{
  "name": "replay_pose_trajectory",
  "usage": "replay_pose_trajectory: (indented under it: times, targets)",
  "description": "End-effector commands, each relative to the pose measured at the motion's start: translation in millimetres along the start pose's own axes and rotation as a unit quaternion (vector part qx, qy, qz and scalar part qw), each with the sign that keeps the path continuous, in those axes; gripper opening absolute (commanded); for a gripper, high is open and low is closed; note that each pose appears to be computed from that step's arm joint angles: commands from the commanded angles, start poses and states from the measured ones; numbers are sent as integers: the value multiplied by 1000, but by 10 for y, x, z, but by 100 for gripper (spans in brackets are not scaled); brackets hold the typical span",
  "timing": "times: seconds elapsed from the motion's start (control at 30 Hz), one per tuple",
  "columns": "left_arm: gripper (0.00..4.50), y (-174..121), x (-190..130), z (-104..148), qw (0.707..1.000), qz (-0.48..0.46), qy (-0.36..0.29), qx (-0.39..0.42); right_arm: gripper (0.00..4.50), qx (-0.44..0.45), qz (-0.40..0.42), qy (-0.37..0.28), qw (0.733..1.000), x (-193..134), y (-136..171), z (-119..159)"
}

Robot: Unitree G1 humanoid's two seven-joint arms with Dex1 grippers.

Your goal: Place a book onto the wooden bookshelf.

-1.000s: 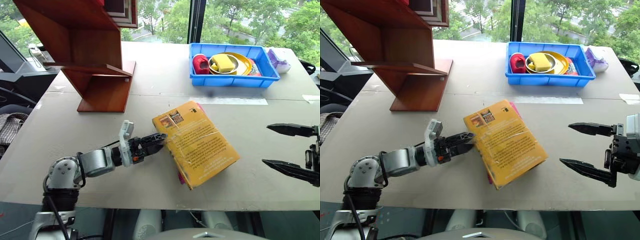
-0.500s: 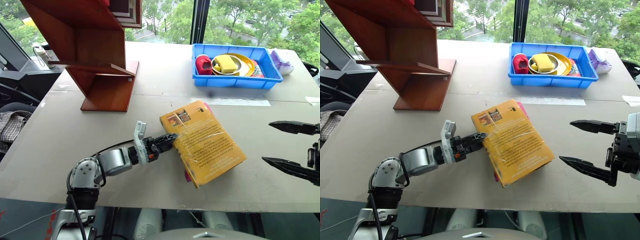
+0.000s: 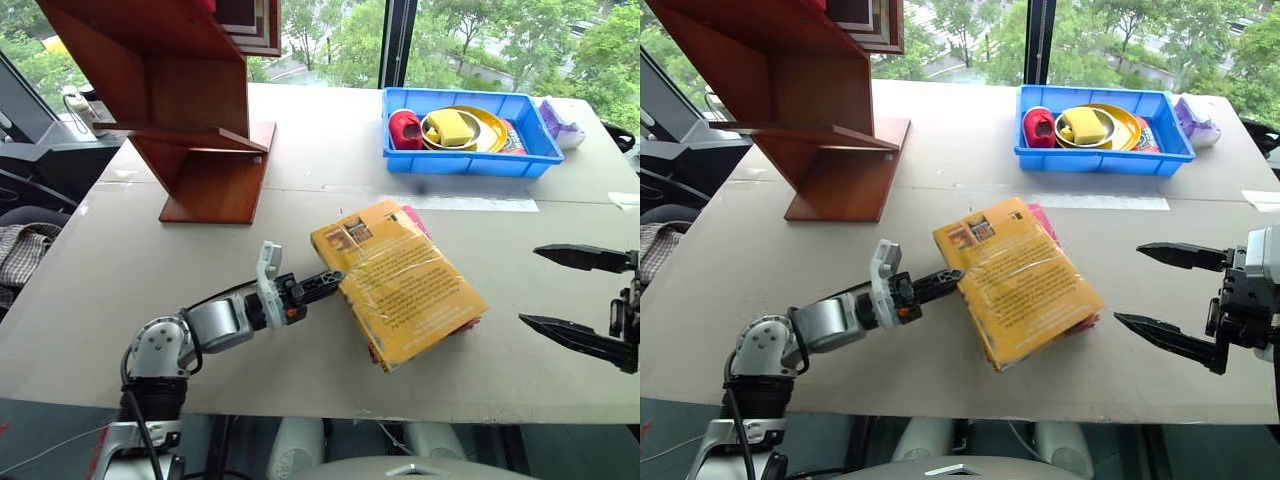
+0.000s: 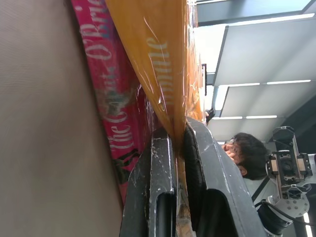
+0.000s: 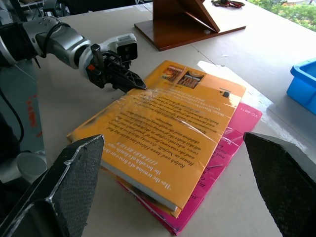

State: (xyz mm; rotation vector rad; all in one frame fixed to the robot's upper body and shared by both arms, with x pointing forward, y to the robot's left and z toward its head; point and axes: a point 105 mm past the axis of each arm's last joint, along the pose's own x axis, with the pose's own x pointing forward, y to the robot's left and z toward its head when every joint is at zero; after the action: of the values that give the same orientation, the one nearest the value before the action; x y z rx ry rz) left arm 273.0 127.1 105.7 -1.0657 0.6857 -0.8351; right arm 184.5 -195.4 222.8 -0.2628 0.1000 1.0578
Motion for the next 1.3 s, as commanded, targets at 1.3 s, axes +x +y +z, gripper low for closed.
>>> replay_pose_trajectory:
  times: [1.3]
  targets:
    - [5, -2453, -1079, 1772, 196, 284, 138, 928, 450, -71, -34, -202, 976, 225, -644, 258]
